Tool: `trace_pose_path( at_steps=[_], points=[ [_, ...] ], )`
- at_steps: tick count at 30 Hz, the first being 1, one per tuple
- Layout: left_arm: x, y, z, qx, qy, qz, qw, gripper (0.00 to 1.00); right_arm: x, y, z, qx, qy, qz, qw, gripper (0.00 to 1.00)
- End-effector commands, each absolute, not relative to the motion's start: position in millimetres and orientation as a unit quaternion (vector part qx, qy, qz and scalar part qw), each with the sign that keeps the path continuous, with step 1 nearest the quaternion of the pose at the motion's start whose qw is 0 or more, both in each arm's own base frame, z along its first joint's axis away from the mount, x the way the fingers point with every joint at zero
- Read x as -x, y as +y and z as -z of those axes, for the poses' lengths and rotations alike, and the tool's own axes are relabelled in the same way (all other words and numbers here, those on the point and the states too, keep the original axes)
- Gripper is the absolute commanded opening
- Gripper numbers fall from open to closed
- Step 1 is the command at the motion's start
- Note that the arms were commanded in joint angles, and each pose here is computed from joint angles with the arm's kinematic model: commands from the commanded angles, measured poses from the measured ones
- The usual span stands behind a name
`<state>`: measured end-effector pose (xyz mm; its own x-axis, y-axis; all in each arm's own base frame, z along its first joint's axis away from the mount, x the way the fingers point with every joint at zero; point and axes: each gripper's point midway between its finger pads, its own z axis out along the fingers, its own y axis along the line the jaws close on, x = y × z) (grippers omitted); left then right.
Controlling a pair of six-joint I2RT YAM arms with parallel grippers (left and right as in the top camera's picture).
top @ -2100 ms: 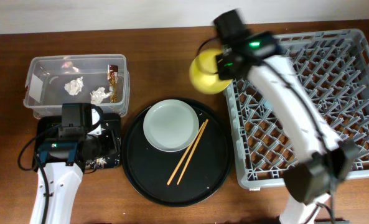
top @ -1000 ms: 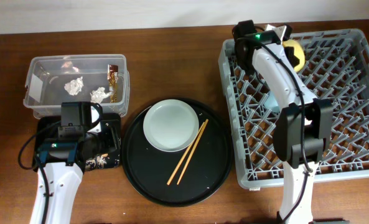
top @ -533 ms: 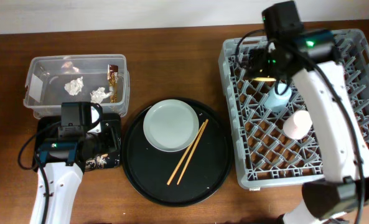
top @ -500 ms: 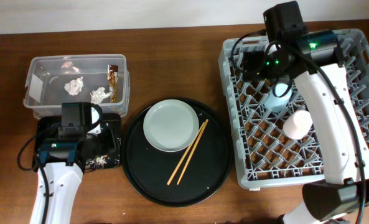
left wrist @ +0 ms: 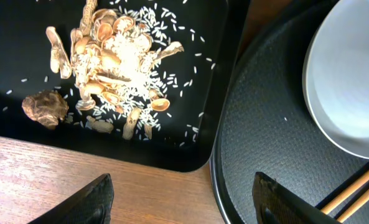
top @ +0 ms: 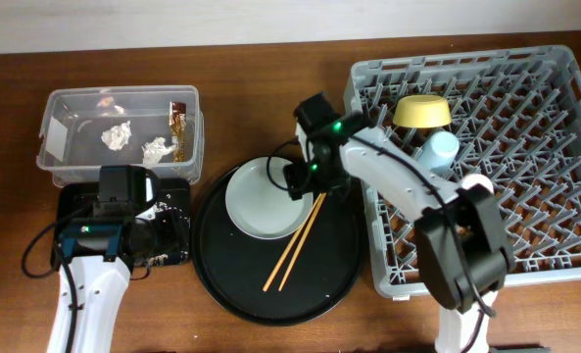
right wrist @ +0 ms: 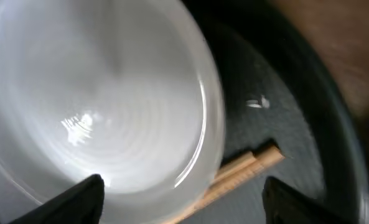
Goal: Sort waste into correct bins and load items into the dishwasher rack
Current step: 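Grasp the edge of the white plate with the right gripper, then stand the white plate upright in the dish rack with the right gripper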
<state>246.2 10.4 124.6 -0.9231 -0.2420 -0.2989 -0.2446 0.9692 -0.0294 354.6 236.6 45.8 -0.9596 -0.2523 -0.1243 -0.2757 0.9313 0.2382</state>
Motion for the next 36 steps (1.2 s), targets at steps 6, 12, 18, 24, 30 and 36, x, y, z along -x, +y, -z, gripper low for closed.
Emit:
trace_pose_path(
  at_steps=[6, 12, 18, 24, 30, 36],
  points=[
    [-246.2, 13.7, -127.8, 0.134, 0.978, -0.010, 0.158, 0.71, -345.5, 249.0, -0.3, 0.132, 0.982, -0.128, 0.045, 0.56],
    [-246.2, 13.7, -127.8, 0.134, 0.978, -0.010, 0.158, 0.71, -341.5, 246.7, 1.2, 0.131, 0.983, -0.125, 0.037, 0.15],
    [-246.2, 13.7, -127.8, 0.134, 0.978, -0.010, 0.158, 0.72, -337.9, 241.1, -5.7, 0.126, 0.985, -0.119, 0.024, 0.04],
    [-246.8, 13.7, -128.0, 0.134, 0.978, -0.010, 0.159, 0.72, -388.1, 181.0, -137.9, 0.073, 0.984, -0.044, 0.154, 0.04],
    [-247.1, 13.7, -128.1, 0.134, 0.978, -0.010, 0.160, 0.72, -405.9, 73.1, -270.3, -0.028, 0.921, 0.167, 0.351, 0.04],
    [-247.1, 13.7, -128.1, 0.134, 0.978, -0.010, 0.160, 0.72, -405.1, 10.5, -303.1, -0.085, 0.836, 0.389, 0.377, 0.04]
  ],
)
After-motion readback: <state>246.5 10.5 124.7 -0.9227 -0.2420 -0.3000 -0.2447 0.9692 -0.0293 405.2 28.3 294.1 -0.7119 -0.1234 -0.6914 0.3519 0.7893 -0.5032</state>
